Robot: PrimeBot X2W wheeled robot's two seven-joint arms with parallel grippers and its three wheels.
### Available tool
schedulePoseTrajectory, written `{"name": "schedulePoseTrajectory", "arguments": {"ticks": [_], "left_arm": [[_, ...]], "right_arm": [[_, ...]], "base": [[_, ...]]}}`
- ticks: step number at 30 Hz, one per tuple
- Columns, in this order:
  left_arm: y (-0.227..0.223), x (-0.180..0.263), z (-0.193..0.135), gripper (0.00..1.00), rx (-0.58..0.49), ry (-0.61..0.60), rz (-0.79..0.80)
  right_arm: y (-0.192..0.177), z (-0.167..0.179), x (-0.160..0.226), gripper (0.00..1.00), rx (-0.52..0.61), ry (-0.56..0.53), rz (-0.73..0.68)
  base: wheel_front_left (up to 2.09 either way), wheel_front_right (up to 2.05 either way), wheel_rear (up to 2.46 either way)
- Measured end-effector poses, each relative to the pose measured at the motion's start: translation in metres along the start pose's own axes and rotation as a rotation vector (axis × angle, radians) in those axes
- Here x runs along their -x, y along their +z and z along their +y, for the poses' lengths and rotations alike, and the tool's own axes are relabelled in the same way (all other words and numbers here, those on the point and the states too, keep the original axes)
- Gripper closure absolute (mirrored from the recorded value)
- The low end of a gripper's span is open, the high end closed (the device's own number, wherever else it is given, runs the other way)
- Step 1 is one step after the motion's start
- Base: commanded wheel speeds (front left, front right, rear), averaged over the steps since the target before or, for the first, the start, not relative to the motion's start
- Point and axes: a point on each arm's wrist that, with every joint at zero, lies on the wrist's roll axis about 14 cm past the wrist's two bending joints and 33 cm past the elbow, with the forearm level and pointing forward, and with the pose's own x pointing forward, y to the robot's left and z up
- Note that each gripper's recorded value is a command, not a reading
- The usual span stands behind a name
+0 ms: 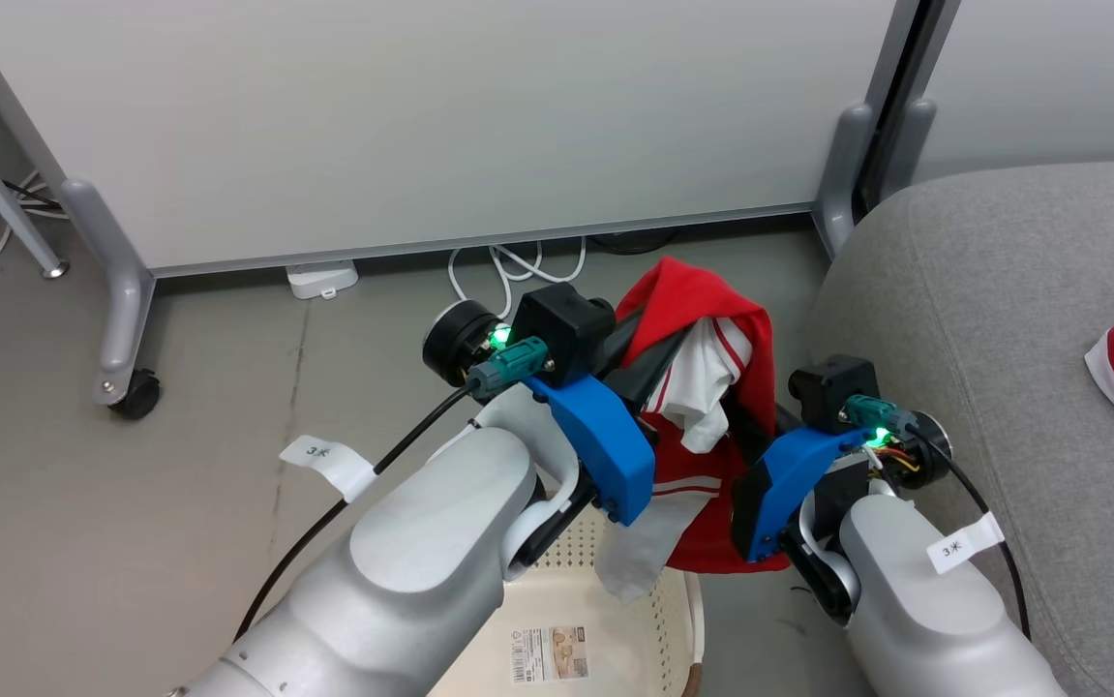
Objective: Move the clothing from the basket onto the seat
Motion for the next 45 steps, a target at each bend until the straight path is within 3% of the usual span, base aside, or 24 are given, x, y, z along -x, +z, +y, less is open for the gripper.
{"name": "schedulePoseTrajectory", "arguments": {"ticks": [17,19,21,32,45], "left_arm": [[0.003,-0.001,-0.009,0.99,-0.008,-0.013,-0.002],[0.003,-0.001,-0.009,0.61,-0.006,-0.013,-0.002],[0.003,0.000,-0.010,0.02,-0.006,-0.013,-0.003],[-0.013,0.011,-0.002,0.00,0.041,0.033,0.001],[-0.047,0.072,0.036,0.00,0.121,0.209,-0.018]], "right_arm": [[0.002,-0.005,0.008,1.00,-0.046,-0.020,-0.022],[0.003,-0.006,0.008,1.00,-0.051,-0.023,-0.029],[0.004,-0.007,0.008,1.00,-0.052,-0.027,-0.032],[0.015,-0.015,0.004,1.00,-0.071,-0.049,-0.068],[0.031,-0.035,0.001,1.00,-0.087,-0.104,-0.126]], "base": [[0.00,0.00,0.00],[0.00,0.00,0.00],[0.00,0.00,0.00],[0.00,0.00,0.00],[0.00,0.00,0.00]]}}
